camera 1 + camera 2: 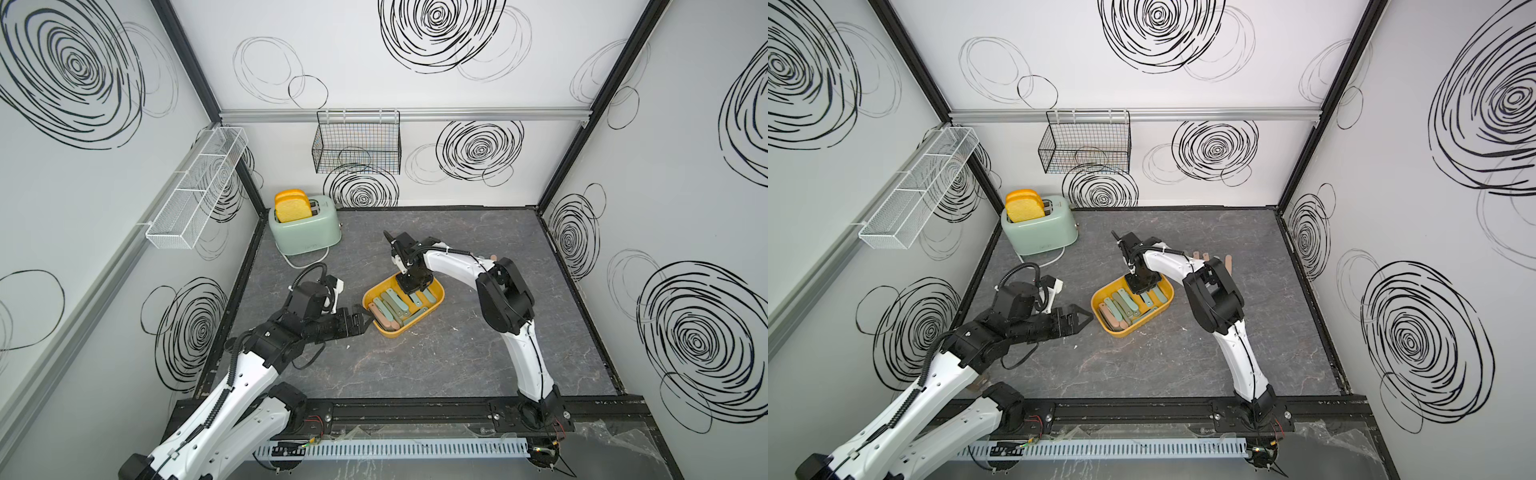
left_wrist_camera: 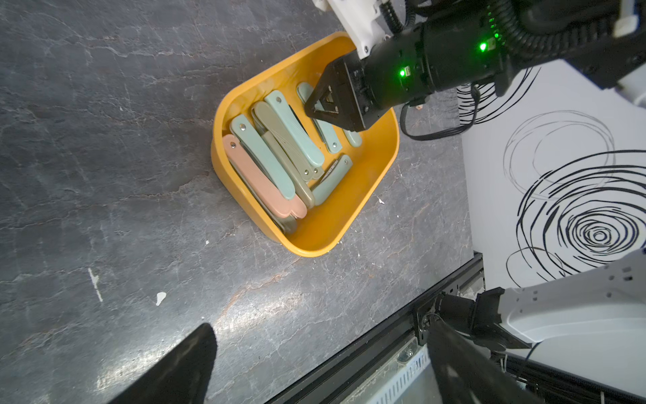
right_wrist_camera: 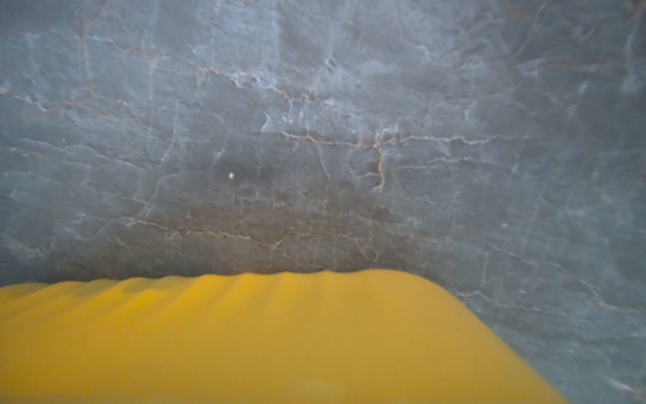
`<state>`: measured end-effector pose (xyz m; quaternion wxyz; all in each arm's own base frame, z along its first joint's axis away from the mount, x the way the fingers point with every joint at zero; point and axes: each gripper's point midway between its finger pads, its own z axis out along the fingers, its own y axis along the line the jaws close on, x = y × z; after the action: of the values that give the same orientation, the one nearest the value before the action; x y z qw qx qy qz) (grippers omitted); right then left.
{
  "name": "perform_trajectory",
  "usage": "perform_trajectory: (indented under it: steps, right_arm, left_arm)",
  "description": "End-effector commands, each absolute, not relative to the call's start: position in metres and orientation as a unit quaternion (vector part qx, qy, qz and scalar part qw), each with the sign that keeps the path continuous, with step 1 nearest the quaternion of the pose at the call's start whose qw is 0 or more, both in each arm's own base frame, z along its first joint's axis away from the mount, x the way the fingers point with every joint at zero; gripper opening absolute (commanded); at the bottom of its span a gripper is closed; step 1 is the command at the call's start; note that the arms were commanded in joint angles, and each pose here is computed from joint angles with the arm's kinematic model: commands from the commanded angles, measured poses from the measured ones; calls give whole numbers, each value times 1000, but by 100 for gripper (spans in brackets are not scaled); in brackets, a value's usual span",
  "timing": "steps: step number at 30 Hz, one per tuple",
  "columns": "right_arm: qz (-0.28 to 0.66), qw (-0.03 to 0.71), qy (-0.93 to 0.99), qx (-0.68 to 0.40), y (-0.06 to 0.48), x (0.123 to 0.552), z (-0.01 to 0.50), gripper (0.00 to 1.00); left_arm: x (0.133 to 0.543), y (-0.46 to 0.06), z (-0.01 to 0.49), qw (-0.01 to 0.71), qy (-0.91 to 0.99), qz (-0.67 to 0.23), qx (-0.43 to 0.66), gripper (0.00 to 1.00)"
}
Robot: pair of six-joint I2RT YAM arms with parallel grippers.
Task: Take the fruit knife out of the storage box
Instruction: Pick up the fruit knife from the storage box.
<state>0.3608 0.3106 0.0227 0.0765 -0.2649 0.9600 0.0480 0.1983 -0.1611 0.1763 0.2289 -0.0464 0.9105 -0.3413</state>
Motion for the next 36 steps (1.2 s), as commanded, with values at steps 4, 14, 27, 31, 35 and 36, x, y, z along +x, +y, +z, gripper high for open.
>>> perform_trajectory:
  steps: [4,14,27,31,35,36]
  right_arm:
    - [31,74,962,-261,309,366,35,15]
    - [60,111,961,-246,323,377,83,15]
    - [84,131,963,-221,313,374,118,15]
    - [92,147,964,-199,302,385,135,16]
    - [97,160,968,-169,282,405,146,16]
    - [96,164,969,-159,274,412,147,16]
  left_arm:
    - [214,-165,194,252,904,-345,-27,98]
    - [251,-178,221,273,893,-359,-19,98]
    - [296,-201,242,283,876,-389,-29,98]
    - [308,-210,244,284,872,-398,-31,98]
    - [324,-223,247,286,868,-406,-31,98]
    - [328,-228,248,286,866,-409,-29,98]
